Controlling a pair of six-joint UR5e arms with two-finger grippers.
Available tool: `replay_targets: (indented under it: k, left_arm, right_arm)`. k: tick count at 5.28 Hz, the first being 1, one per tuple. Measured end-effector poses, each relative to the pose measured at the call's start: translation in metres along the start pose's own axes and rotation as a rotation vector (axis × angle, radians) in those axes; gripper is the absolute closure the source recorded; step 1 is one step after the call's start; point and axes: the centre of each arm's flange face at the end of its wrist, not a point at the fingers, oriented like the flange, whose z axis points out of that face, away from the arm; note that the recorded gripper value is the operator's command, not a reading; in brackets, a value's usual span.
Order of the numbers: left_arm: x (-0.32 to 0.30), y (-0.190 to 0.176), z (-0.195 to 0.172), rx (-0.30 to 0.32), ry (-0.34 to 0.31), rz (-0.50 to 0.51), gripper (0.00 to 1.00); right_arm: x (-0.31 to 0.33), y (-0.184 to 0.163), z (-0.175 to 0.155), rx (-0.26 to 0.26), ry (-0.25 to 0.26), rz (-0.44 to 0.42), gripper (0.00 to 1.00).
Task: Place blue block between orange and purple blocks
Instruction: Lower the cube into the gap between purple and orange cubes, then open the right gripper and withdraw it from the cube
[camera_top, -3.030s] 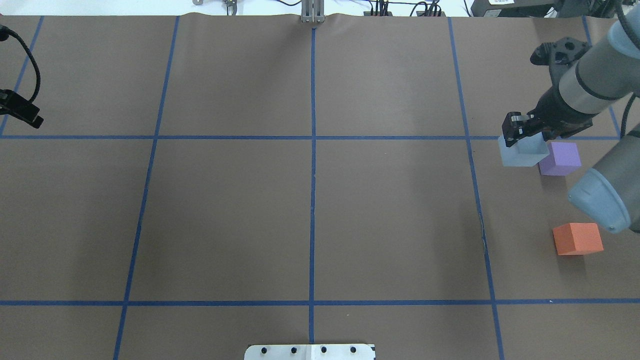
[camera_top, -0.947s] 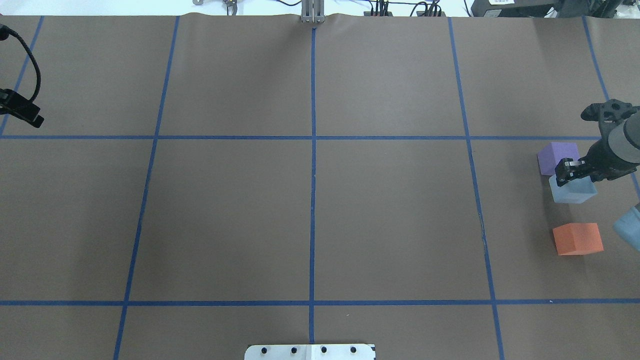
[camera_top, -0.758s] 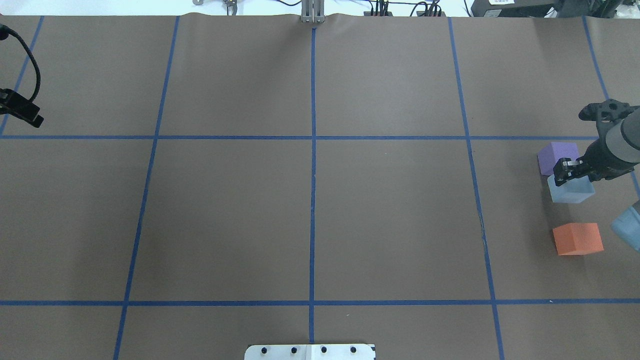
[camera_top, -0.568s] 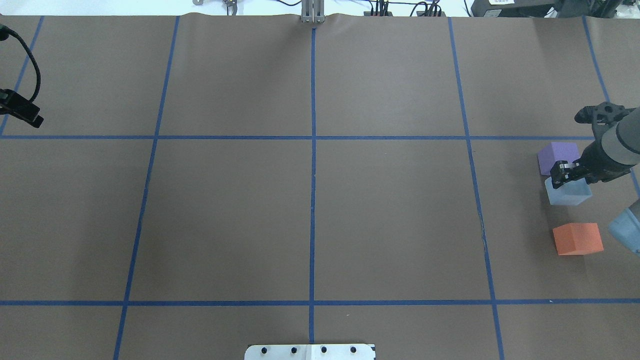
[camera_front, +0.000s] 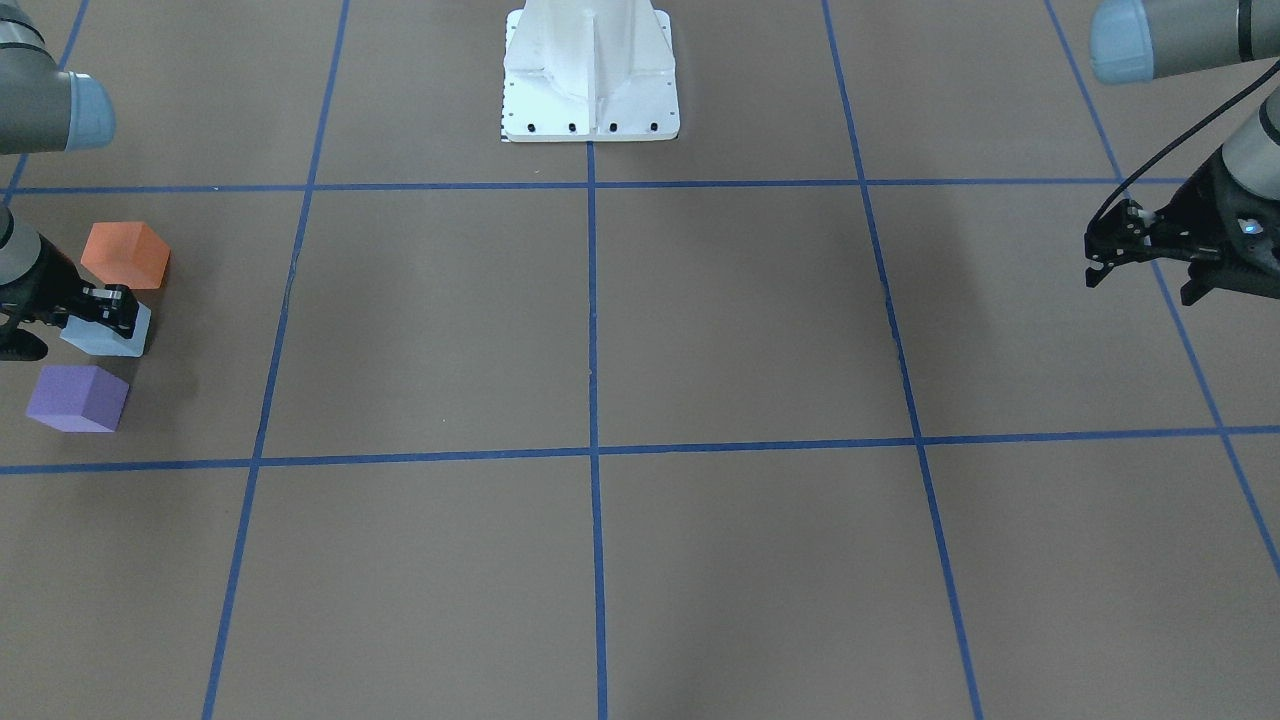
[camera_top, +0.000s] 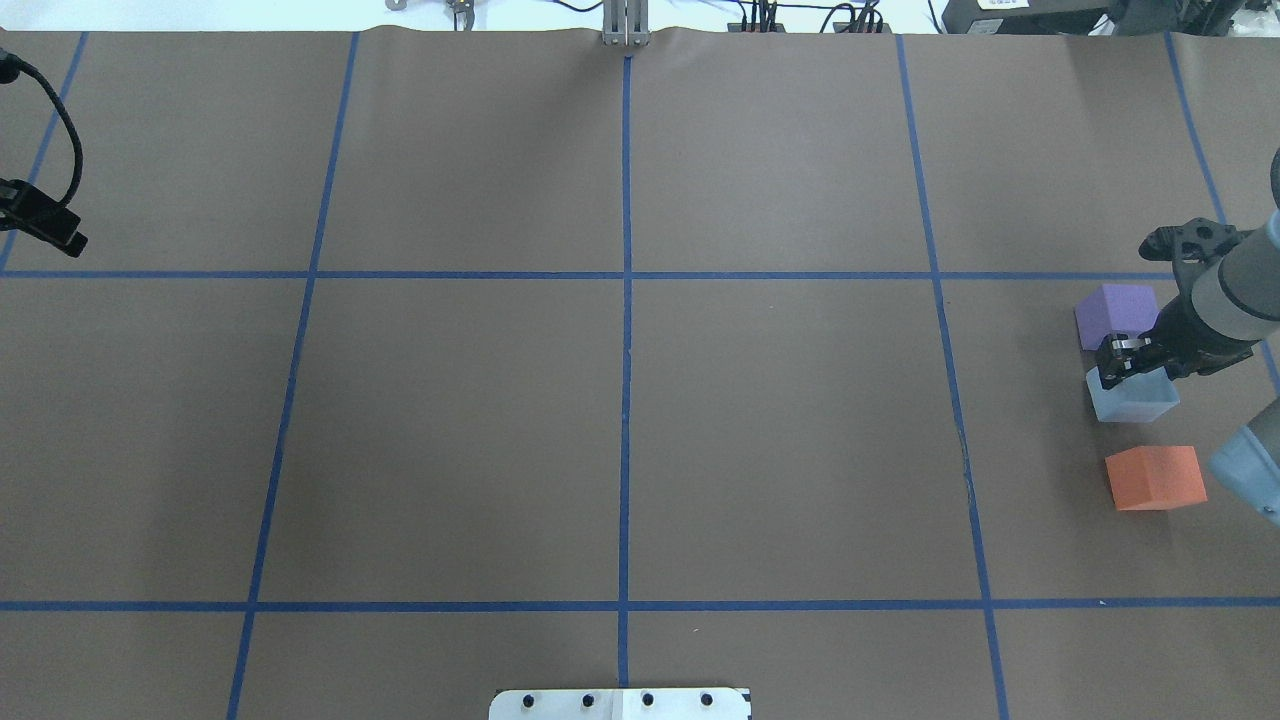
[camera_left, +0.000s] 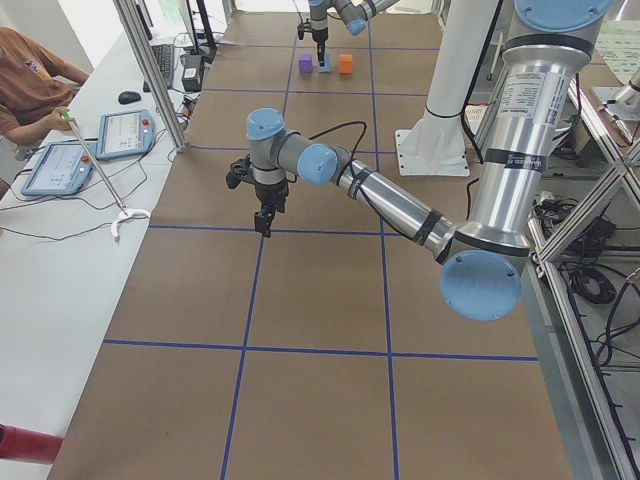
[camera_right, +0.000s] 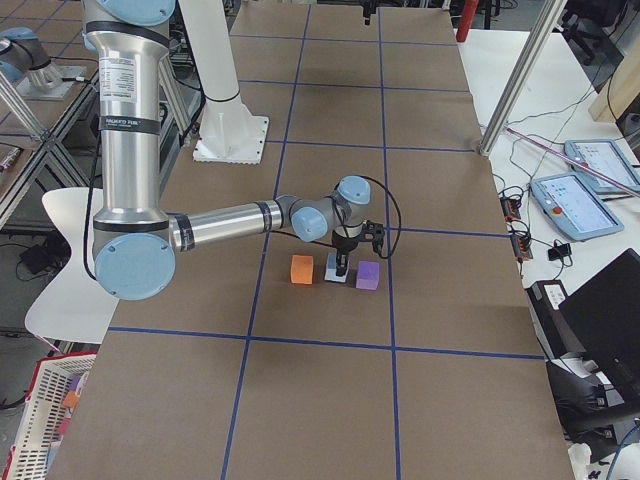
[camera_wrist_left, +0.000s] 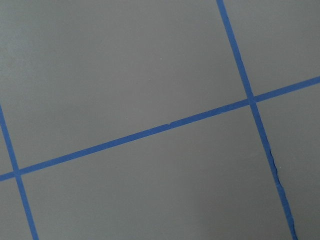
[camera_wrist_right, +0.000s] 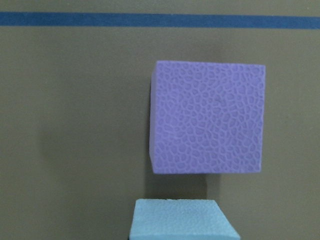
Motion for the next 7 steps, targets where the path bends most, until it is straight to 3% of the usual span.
replay_targets:
  k: [1, 5, 7]
  left_arm:
    - [0.000, 0.000, 0.000, 0.000, 0.000, 0.000, 0.00]
    - [0.000, 0.000, 0.000, 0.001, 0.001, 0.001, 0.00]
    - [0.001, 0.000, -0.001, 0.003, 0.001, 0.007, 0.00]
  right_arm:
    - [0.002, 0.000, 0.003, -0.004, 0.004, 0.003, 0.01]
    - [-0.003, 0.001, -0.005, 0.006, -0.008, 0.001, 0.00]
    - [-0.002, 0.002, -0.060, 0.088, -0.063, -0.014, 0.00]
